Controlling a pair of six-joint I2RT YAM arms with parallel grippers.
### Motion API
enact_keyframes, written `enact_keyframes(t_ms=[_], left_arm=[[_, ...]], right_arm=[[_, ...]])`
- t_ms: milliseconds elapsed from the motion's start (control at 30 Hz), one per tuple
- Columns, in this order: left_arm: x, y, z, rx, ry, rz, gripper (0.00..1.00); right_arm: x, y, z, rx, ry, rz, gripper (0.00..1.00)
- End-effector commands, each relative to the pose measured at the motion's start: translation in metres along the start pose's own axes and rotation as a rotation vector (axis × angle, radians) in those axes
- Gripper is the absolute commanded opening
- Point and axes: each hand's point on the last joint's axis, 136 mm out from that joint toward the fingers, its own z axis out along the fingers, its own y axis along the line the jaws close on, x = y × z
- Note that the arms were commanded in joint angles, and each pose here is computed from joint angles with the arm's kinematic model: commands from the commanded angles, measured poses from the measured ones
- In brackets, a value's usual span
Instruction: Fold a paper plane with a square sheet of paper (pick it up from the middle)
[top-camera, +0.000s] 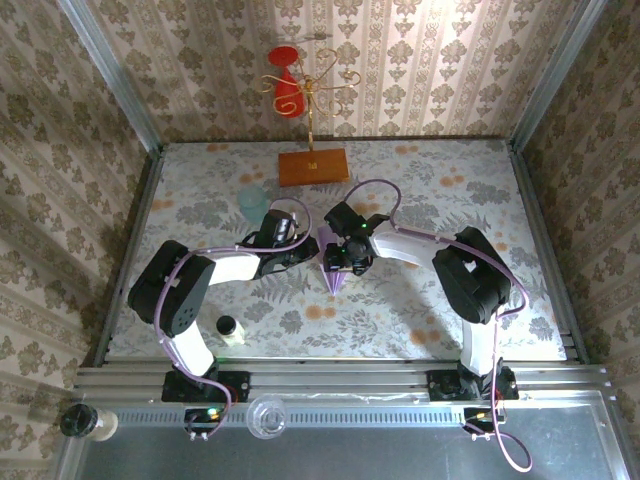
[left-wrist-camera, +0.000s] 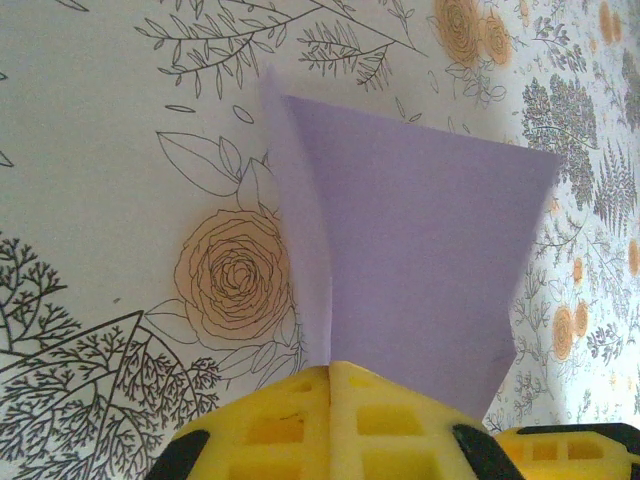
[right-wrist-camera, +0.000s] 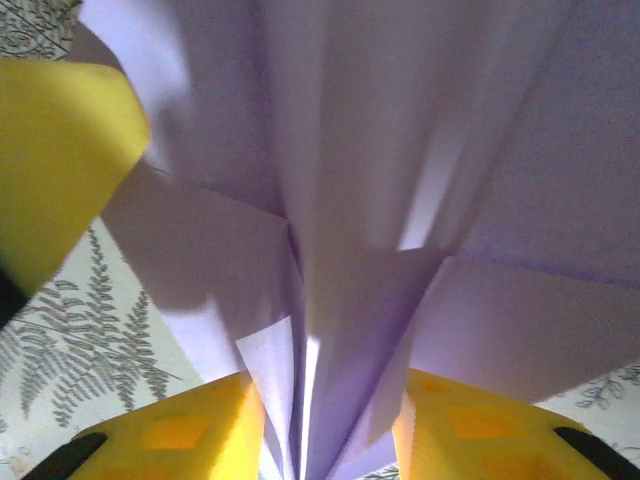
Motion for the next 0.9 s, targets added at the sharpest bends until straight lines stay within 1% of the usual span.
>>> enact_keyframes(t_ms=[0, 167, 200, 367, 433, 600, 867], left_arm=[[-0.001, 0.002, -0.002, 0.004, -0.004, -0.009, 0.03], [-0.003, 0.003, -0.005, 0.002, -0.011, -0.008, 0.07], [-0.004, 0.003, -0.006, 0.001, -0.016, -0.01, 0.1], [-0.012, 0.01, -0.019, -0.018, -0.05, -0.006, 0.3], [-0.015, 0.016, -0.025, -0.034, -0.063, -0.004, 0.36], [-0.023, 0.028, -0.039, -0.082, -0.092, 0.015, 0.47], [-0.027, 0.037, -0.05, -0.127, -0.108, 0.037, 0.55]], right_arm=[[0.003, -0.009, -0.002, 0.074, 0.004, 0.014, 0.35], [0.006, -0.009, 0.002, 0.089, 0.021, 0.035, 0.29], [0.007, -0.009, 0.004, 0.093, 0.025, 0.038, 0.28], [0.009, -0.011, 0.006, 0.106, 0.039, 0.057, 0.27], [0.009, -0.01, 0.006, 0.109, 0.039, 0.06, 0.27], [0.008, -0.013, 0.005, 0.134, 0.037, 0.065, 0.31], [0.006, -0.008, -0.002, 0.121, 0.023, 0.058, 0.39]])
